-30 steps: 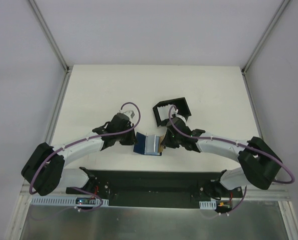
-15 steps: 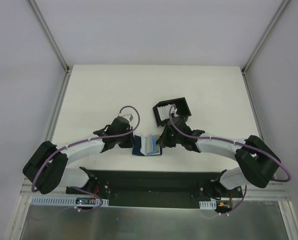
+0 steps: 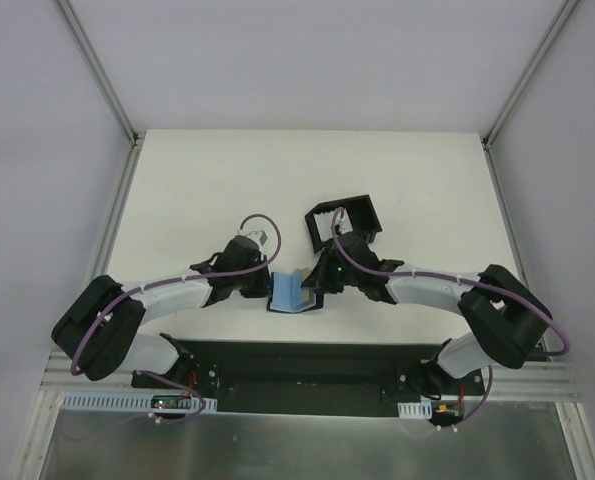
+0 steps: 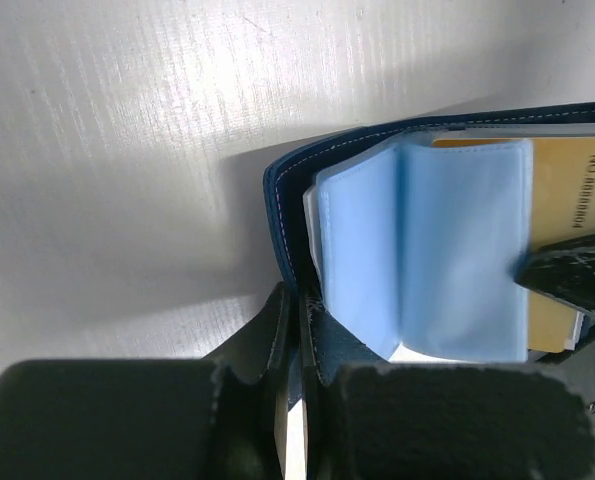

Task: Put the credit cards into the card holder
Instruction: Turn over the card holder at the center of the board.

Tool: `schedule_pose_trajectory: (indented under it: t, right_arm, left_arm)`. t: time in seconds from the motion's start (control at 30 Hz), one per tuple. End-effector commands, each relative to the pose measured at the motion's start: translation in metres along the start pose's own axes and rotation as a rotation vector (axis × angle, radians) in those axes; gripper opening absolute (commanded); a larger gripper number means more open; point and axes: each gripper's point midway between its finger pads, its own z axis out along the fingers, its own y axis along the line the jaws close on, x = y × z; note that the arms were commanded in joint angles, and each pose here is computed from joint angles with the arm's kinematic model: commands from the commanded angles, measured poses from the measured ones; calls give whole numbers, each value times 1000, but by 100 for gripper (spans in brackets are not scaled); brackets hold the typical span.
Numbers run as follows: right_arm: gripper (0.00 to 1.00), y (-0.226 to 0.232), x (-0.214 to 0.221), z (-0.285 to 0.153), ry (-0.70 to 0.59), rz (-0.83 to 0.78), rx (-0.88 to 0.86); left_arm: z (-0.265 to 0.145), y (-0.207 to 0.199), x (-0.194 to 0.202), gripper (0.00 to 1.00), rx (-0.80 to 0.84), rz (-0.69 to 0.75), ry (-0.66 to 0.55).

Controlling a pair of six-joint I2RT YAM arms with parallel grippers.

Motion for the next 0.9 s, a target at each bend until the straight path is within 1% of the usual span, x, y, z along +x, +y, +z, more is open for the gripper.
schedule_pose_trajectory:
  t: [0.0, 0.17, 0.2, 0.33, 0.4, 0.5, 0.63, 0.73, 0.87]
  right_arm:
    - [0, 5, 1, 6, 11, 1, -16]
    - [0, -22, 2, 1, -26, 4, 86]
    - [0, -20, 3, 0, -18, -14, 72]
    - [0, 17, 0, -1, 6, -64, -75]
    - [0, 31, 1, 1, 27, -87, -108]
    - [0, 45, 1, 2, 30, -91, -159]
    - [1, 47, 0, -2, 17, -101, -179]
    - [0, 28, 0, 2, 5, -77, -98]
    - [1, -9, -1, 0, -25, -65, 66]
  left_arm:
    - [4, 9, 16, 0, -14, -15, 46]
    - [4, 13, 21, 0, -25, -18, 53]
    - [5, 16, 22, 0, -32, -22, 57]
    - [7, 17, 29, 0, -29, -27, 79]
    - [8, 17, 28, 0, -29, -24, 79]
    - [8, 17, 27, 0, -31, -22, 77]
    - [8, 19, 28, 0, -37, -27, 74]
    - [8, 19, 28, 0, -37, -28, 74]
    - [8, 19, 29, 0, -39, -35, 79]
